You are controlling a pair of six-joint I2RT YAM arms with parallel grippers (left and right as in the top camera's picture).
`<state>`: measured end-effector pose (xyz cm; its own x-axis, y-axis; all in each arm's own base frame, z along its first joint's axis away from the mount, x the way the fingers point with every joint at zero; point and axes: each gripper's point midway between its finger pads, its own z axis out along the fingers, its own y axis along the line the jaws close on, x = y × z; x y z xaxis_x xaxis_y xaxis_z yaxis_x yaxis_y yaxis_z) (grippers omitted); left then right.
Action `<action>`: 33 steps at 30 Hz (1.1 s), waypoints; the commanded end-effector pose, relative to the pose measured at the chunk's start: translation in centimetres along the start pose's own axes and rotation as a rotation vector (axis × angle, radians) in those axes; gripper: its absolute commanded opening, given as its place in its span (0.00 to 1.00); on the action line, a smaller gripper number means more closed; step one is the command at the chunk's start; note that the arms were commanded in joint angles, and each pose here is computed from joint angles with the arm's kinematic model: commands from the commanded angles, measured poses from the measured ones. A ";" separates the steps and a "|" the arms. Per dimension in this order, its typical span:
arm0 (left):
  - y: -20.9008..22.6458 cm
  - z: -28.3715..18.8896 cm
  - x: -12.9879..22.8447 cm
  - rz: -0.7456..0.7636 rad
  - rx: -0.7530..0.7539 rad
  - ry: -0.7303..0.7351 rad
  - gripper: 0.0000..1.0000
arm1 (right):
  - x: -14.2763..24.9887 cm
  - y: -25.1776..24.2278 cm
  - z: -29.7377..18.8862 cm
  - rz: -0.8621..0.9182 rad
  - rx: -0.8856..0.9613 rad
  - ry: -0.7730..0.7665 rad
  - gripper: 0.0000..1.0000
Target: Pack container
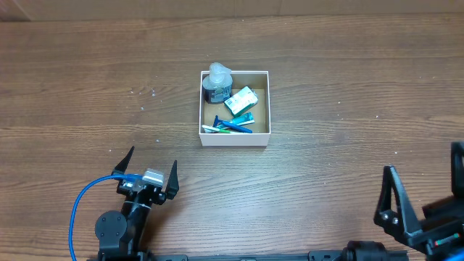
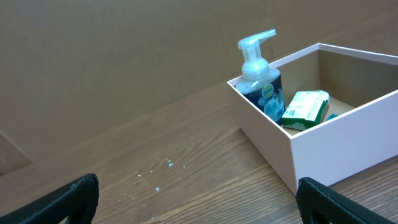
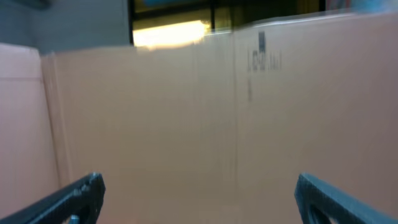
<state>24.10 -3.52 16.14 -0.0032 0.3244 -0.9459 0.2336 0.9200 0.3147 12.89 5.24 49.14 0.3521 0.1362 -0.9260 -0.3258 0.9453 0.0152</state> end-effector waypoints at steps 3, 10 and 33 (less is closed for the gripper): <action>0.3 0.0 0.1 -0.007 -0.017 -0.004 1.00 | 6.6 0.4 0.4 -0.021 -0.108 -0.068 1.00; 0.3 0.0 0.1 -0.008 -0.017 -0.004 1.00 | 13.9 -1.3 0.1 -0.042 -0.079 -0.123 1.00; 0.3 0.0 0.1 -0.008 -0.017 -0.004 1.00 | 31.8 -8.7 -2.6 0.089 0.302 0.315 1.00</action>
<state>24.12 -3.52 16.16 0.0001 0.3242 -0.9460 0.2328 0.9200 0.3153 24.55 0.34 19.69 0.0685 0.1692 -0.9832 -0.0514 0.9848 0.1659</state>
